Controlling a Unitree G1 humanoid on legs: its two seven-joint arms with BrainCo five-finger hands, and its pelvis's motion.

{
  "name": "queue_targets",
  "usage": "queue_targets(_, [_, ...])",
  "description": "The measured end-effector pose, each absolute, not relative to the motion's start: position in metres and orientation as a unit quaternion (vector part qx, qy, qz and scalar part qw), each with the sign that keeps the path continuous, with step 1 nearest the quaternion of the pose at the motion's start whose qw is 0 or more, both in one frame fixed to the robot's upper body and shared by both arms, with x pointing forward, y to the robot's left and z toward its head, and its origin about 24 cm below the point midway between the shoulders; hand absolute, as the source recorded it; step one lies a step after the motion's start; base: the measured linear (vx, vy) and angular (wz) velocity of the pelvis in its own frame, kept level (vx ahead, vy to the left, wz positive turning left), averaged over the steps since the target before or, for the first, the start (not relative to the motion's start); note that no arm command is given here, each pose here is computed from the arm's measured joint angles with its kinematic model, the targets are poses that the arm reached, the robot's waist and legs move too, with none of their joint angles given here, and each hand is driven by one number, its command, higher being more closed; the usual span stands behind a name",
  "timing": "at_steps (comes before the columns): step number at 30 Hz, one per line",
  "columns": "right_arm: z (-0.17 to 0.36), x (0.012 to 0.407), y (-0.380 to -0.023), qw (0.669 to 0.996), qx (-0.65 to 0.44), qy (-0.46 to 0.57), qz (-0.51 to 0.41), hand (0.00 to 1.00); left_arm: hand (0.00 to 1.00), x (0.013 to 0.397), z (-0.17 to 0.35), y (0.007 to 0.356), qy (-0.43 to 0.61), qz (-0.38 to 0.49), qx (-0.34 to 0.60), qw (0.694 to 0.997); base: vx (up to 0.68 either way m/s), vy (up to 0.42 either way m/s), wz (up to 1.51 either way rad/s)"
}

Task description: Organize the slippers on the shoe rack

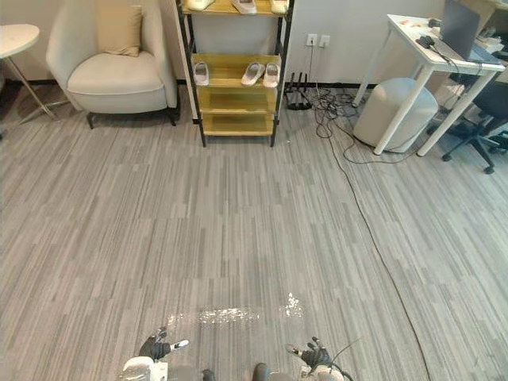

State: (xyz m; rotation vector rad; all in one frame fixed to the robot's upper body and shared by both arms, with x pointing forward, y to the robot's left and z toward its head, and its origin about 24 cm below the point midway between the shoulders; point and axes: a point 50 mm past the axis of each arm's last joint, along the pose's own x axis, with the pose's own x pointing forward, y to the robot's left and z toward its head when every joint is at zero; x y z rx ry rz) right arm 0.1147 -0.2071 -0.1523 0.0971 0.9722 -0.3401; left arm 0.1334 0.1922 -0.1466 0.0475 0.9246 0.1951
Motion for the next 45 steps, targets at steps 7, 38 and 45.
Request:
queue_targets(7, [-0.149, 0.123, -0.214, 0.874, 0.031, 0.458, -0.157, 0.0, 0.0, 0.135, -0.147, 0.187, 0.443, 0.099, 0.005, 0.891, 0.32, 0.188, -0.43])
queue_targets(38, [-0.139, 0.145, -0.214, 0.893, 0.05, 0.417, -0.158, 0.0, 0.0, 0.159, -0.139, 0.164, 0.417, 0.085, -0.033, 0.904, 0.49, -0.029, 0.1])
queue_targets(45, [-0.146, 0.133, -0.197, 0.886, 0.062, 0.435, -0.145, 0.0, 0.0, 0.146, -0.142, 0.181, 0.425, 0.104, -0.021, 0.899, 0.5, 0.251, -0.26])
